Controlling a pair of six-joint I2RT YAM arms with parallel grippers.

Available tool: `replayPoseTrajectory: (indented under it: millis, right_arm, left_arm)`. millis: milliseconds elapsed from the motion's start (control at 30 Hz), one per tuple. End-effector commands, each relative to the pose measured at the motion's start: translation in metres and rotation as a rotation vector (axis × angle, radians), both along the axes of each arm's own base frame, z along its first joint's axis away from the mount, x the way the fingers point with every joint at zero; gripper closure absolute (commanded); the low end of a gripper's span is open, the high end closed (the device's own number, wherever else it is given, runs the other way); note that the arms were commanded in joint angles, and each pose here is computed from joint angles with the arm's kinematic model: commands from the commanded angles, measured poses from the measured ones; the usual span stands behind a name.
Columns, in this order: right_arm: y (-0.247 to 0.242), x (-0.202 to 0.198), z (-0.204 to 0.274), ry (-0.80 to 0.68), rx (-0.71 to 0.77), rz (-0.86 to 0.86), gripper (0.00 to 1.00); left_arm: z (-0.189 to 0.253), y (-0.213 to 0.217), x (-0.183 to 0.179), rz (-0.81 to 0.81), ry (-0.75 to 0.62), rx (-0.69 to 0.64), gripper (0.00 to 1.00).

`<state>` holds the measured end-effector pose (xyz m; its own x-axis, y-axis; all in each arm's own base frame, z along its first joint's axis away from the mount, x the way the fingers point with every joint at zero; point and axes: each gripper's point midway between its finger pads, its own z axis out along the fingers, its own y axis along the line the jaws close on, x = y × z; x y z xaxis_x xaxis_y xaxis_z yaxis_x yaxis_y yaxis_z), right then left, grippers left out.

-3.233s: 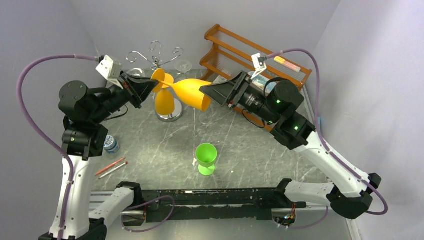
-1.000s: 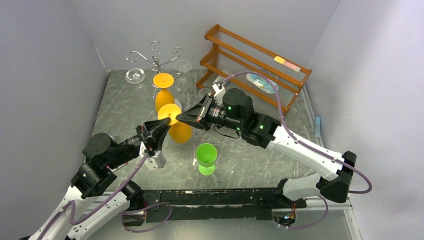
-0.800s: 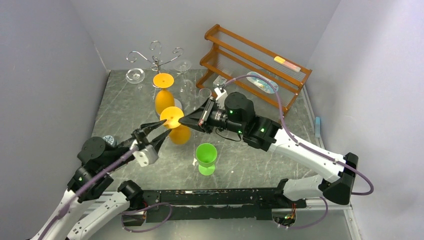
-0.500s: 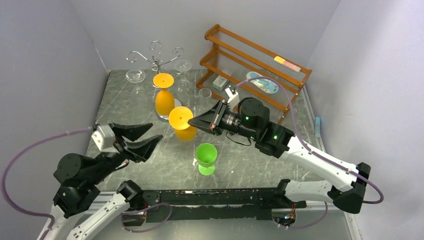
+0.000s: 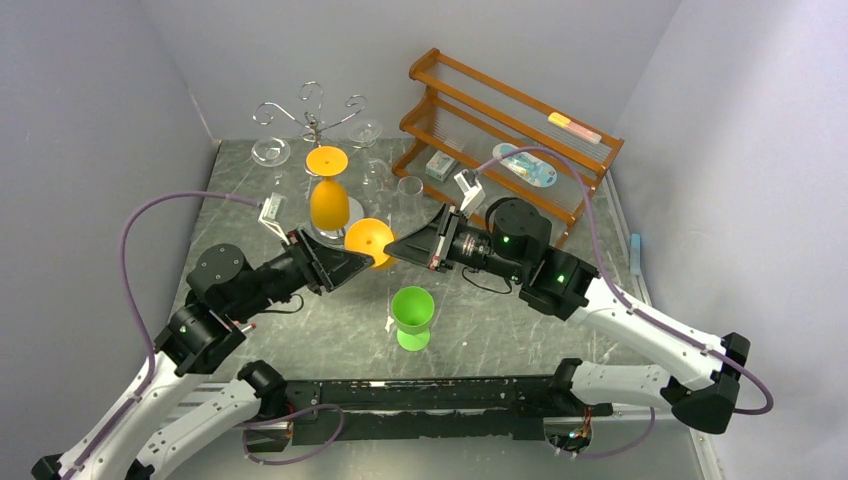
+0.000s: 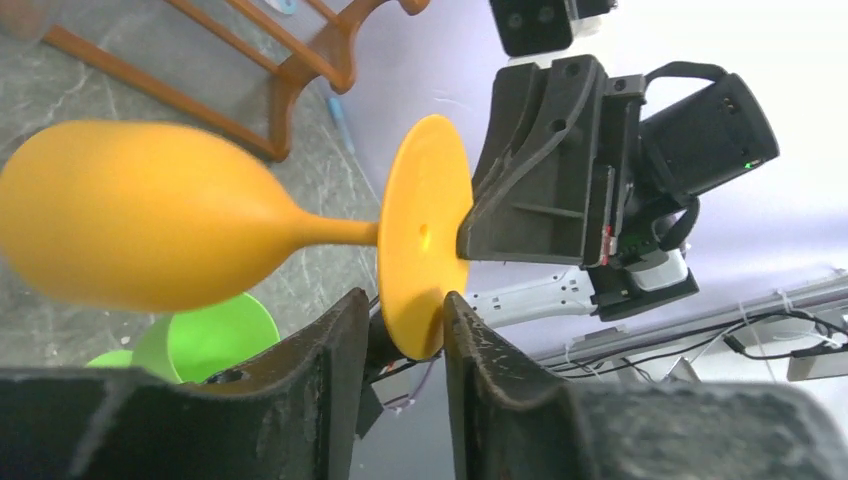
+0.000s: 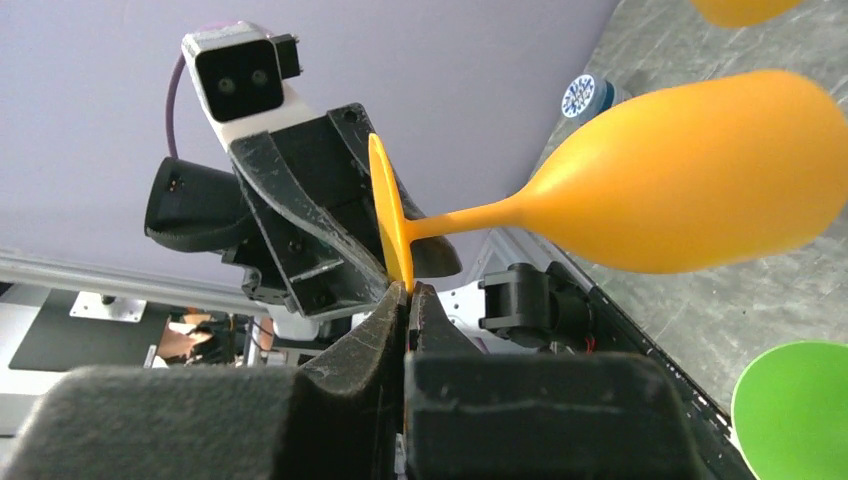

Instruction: Place the wine glass upside down on the wine glass rack

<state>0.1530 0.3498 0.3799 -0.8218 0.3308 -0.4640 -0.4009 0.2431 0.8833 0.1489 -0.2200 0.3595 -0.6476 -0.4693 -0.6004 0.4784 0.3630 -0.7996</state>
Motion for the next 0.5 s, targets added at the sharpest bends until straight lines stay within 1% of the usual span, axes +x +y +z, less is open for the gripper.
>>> replayPoseTrajectory:
  millis: [0,33,133,200,233,300,333,367,433,467]
  right_arm:
    - [-0.001,-0.008,0.01,-0.055,0.008,0.045,1.0]
    - [-0.001,-0.008,0.008,-0.055,0.002,0.047,1.0]
    - [-0.002,-0.009,0.008,-0.058,-0.001,0.05,1.0]
    - [-0.002,-0.009,0.007,-0.055,-0.008,0.047,1.0]
    - [-0.002,-0.009,0.007,-0.054,-0.007,0.049,1.0]
    - [-0.002,-0.01,0.007,-0.053,-0.007,0.052,1.0]
    - [-0.002,-0.01,0.006,-0.05,-0.013,0.051,1.0]
    - [-0.003,-0.01,0.007,-0.05,-0.015,0.047,0.9]
    - [-0.007,-0.008,0.01,-0.055,-0.019,0.028,0.62]
    - [-0.011,-0.007,0.015,-0.067,-0.017,0.01,0.51]
  left_arm:
    - [0.025,-0.007,-0.014,-0.077,0.007,-0.098,0.67]
    - [0.025,-0.008,-0.015,-0.086,0.013,-0.102,0.69]
    - [0.029,-0.009,-0.016,-0.093,0.015,-0.111,0.71]
    - [0.031,-0.006,-0.016,-0.079,0.013,-0.111,0.76]
    - [0.033,-0.004,-0.015,-0.069,0.009,-0.11,0.79]
    - [0.034,-0.001,-0.014,-0.048,0.014,-0.103,0.94]
    - [0.036,-0.001,-0.015,-0.048,0.01,-0.103,0.95]
    - [0.039,-0.001,-0.016,-0.053,0.006,-0.107,0.95]
    - [0.049,-0.001,-0.021,-0.078,-0.005,-0.119,0.95]
    - [0.053,-0.002,-0.024,-0.095,-0.004,-0.121,0.95]
